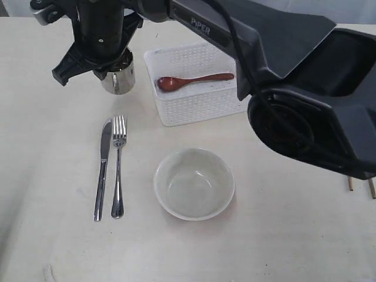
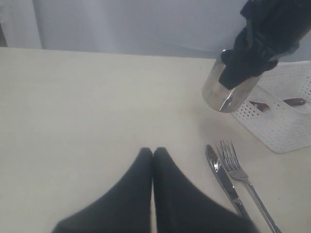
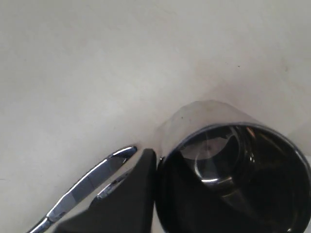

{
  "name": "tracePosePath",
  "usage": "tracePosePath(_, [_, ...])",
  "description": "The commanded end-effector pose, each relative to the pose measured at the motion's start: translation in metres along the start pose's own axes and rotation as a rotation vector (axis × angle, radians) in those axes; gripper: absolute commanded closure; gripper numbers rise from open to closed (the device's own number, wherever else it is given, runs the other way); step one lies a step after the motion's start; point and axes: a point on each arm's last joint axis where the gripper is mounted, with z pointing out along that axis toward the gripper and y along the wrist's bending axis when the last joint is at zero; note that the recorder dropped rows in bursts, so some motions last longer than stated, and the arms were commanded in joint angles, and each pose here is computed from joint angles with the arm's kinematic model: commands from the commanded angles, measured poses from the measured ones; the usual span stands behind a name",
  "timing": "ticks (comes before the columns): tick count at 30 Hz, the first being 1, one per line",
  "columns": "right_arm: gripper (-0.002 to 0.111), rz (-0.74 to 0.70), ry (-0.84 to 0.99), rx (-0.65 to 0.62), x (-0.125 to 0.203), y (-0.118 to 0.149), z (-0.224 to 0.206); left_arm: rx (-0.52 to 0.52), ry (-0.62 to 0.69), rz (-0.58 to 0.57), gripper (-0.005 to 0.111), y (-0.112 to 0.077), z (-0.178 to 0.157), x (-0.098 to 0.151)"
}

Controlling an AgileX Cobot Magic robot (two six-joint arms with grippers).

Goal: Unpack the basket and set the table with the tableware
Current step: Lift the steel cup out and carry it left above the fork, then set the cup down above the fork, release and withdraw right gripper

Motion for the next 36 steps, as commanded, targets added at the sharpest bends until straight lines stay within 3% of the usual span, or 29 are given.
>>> tracePosePath(1, [0.109,0.004,-0.003,0.031,-0.001,-0.003,0.004,0.004,-0.002,0.005,0.107,0.000,0.000,0.001])
tracePosePath(21, [0.108,0.020,0.044,-0.007,0.006,0.002,0.034,0.004,-0.002,0.005,0.107,0.000,0.000,0.001])
tracePosePath(24, [0.099,0.020,0.033,-0.008,0.005,0.003,0.034,0.004,-0.002,0.005,0.107,0.000,0.000,0.001])
tracePosePath(29, [0.064,0.022,0.021,-0.009,0.004,0.003,0.034,0.004,-0.002,0.005,0.107,0.000,0.000,0.001])
tracePosePath(31, [0.062,0.029,0.018,-0.003,0.004,0.002,0.033,0.004,-0.002,0.005,0.107,0.000,0.000,0.001])
tracePosePath(36, [0.073,0.024,-0.020,0.022,-0.001,-0.002,0.015,0.004,-0.002,0.005,0.107,0.000,0.000,0.001])
